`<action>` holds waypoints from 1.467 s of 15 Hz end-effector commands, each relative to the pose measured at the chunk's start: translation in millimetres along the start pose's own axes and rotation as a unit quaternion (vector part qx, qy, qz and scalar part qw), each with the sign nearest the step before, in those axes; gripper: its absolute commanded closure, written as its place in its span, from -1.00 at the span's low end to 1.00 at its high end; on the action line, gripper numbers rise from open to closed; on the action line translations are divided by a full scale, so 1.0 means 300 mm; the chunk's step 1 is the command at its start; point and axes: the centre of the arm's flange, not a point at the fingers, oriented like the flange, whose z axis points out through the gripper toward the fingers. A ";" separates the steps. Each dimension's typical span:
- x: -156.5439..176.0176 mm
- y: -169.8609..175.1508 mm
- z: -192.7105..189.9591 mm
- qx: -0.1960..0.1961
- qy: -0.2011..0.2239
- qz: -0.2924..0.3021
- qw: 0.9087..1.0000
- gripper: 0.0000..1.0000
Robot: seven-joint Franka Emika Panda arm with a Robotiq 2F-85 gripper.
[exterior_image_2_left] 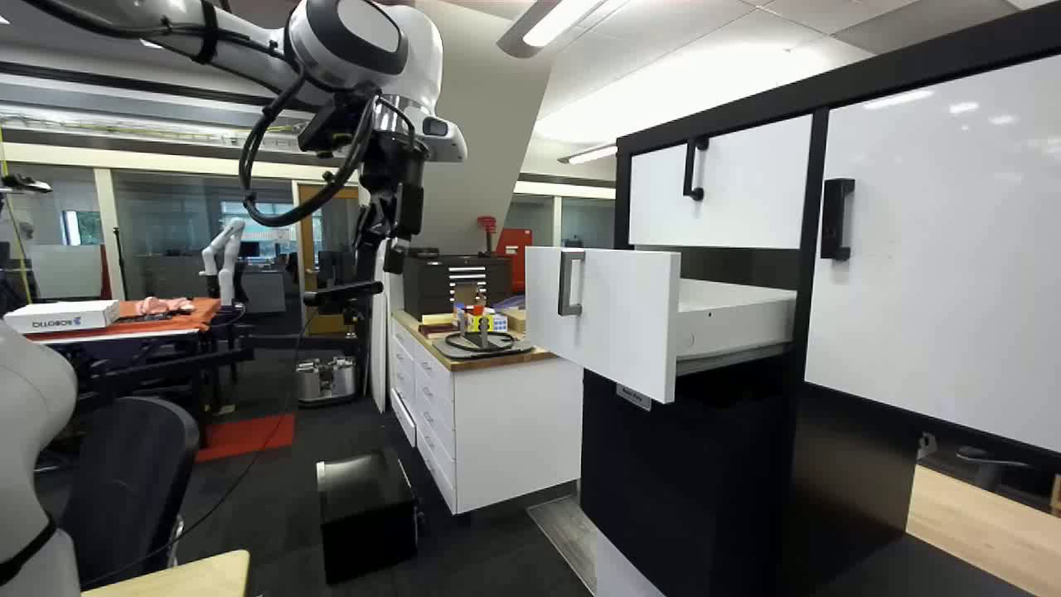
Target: Close the open drawer of the cabinet
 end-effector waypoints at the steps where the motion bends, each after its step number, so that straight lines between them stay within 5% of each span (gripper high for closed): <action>1: 0.000 0.000 0.000 0.000 0.000 0.000 1.000 -1.00; 17: 0.003 0.001 0.000 0.000 0.005 0.002 1.000 -1.00; 22: 0.020 0.024 -0.011 0.006 0.042 0.024 0.999 -1.00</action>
